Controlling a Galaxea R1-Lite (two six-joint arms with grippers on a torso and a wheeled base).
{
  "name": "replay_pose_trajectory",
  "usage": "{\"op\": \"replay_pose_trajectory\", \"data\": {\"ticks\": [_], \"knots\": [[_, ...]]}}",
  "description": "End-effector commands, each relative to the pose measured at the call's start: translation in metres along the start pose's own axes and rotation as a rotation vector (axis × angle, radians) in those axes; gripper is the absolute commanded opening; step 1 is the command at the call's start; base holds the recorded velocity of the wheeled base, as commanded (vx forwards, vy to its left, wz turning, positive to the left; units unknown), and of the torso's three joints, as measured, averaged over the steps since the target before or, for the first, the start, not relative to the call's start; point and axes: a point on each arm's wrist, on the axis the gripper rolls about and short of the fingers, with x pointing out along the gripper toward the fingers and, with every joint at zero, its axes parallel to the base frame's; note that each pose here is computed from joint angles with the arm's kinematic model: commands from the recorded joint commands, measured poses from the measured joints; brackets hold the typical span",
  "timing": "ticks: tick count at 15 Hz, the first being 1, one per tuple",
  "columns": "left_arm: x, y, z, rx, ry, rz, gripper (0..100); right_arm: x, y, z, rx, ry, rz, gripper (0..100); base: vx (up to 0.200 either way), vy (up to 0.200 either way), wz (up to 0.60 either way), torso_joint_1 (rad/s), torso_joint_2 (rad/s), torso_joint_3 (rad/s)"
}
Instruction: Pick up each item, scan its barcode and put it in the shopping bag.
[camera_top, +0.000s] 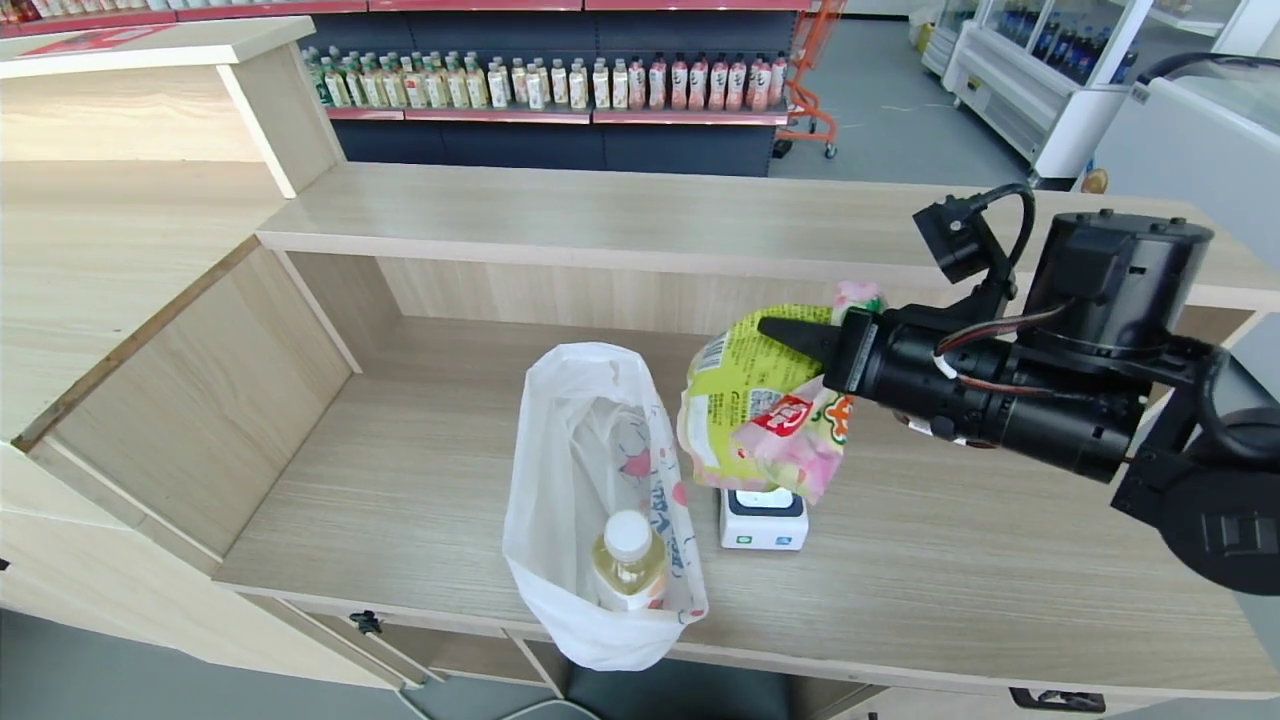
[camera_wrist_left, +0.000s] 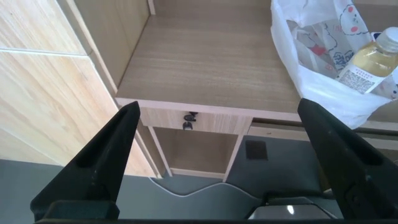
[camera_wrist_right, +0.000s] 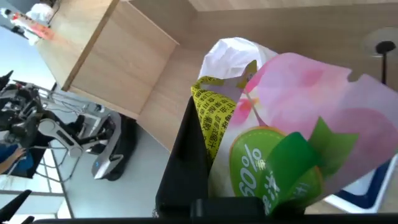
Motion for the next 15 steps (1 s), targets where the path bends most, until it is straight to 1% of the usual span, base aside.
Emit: {"op": "replay_pose_trajectory", "data": {"ticks": [1,2,4,5,8,10,12,15], "knots": [[0.0,0.0,0.0,0.001,0.0,0.001,100,0.022,-0.009,-0.008,-0.002,0.01,0.023,0,0.0,0.0,0.0,0.0,0.0,0.0],[0.0,0.0,0.0,0.001,0.0,-0.001,100,0.032,-0.013,-0.009,-0.009,0.01,0.031,0,0.0,0.0,0.0,0.0,0.0,0.0],[0.0,0.0,0.0,0.001,0.0,0.001,100,0.062,-0.034,-0.012,-0.078,0.003,0.016,0,0.0,0.0,0.0,0.0,0.0,0.0],[0.0,0.0,0.0,0.003,0.0,0.001,100,0.073,-0.04,-0.013,-0.091,0.003,0.026,0,0.0,0.0,0.0,0.0,0.0,0.0],[0.0,0.0,0.0,0.001,0.0,0.001,100,0.101,-0.057,-0.03,-0.133,0.032,0.026,0,0.0,0.0,0.0,0.0,0.0,0.0],[0.0,0.0,0.0,0.003,0.0,0.001,100,0.107,-0.063,-0.043,-0.128,0.075,0.058,0,0.0,0.0,0.0,0.0,0.0,0.0],[0.0,0.0,0.0,0.003,0.0,0.001,100,0.111,-0.067,-0.053,-0.123,0.1,0.064,0,0.0,0.0,0.0,0.0,0.0,0.0],[0.0,0.0,0.0,0.003,0.0,0.001,100,0.117,-0.072,-0.062,-0.128,0.09,0.086,0,0.0,0.0,0.0,0.0,0.0,0.0]]}}
